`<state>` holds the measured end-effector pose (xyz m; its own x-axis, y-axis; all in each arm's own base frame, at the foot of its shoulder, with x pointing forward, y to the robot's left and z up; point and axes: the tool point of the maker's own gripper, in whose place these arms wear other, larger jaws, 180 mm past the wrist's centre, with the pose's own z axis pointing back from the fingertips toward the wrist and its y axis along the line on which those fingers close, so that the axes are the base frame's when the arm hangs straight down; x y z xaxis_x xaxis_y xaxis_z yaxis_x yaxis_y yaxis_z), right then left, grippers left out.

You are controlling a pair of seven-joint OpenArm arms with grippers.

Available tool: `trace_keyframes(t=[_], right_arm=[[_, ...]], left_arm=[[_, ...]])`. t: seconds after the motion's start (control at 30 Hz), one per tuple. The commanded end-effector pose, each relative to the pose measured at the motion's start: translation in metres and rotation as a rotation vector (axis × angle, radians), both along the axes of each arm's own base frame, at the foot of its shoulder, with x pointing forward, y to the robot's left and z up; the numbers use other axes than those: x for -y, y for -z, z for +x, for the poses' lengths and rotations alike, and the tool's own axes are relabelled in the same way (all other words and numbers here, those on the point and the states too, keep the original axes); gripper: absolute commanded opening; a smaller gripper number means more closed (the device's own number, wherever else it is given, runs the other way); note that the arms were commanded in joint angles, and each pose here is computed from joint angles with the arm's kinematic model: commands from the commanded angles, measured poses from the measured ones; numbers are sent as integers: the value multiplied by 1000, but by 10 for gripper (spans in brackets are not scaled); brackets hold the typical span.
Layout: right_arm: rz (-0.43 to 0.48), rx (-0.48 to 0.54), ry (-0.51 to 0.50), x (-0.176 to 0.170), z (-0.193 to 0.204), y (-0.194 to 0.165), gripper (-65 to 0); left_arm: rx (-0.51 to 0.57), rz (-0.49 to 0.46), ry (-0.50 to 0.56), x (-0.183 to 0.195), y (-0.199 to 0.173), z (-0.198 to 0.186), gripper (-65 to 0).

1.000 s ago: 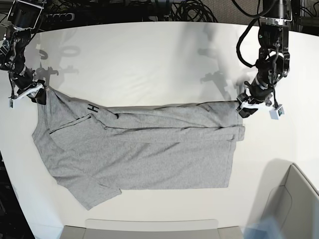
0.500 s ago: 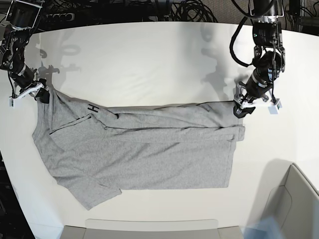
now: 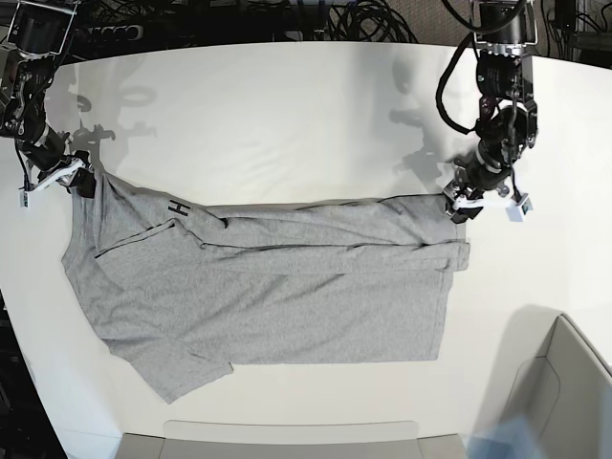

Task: Fold the T-shirt properly
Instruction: 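Drag the held shoulder edges back toward the collar with both grippers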

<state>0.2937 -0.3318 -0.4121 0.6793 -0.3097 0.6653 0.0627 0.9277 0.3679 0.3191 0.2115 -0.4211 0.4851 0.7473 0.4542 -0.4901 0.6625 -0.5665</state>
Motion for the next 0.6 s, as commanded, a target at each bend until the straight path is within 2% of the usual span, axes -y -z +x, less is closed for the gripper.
trace_keyframes(t=[0.0, 0.1, 0.23, 0.27, 0.4, 0.57], right_arm=[[-28, -28, -22, 3, -2, 0, -464], [-23, -46, -59, -10, -3, 7, -496], [-21, -48, -59, -11, -3, 8, -638], [-25, -48, -58, -9, -3, 8, -650], [-52, -45, -59, 2, -2, 1, -650], [-88, -29, -19, 28, -4, -13, -650]], left_arm=[[-11, -15, 30, 12, -2, 4, -361], [-13, 6, 58, 19, -2, 8, -416], [-24, 12, 50, 16, 0, 5, -558], [-25, 15, 51, 15, 0, 4, -583], [-41, 22, 34, 9, 5, -11, -599], [-10, 36, -23, -14, -9, -23, -600]])
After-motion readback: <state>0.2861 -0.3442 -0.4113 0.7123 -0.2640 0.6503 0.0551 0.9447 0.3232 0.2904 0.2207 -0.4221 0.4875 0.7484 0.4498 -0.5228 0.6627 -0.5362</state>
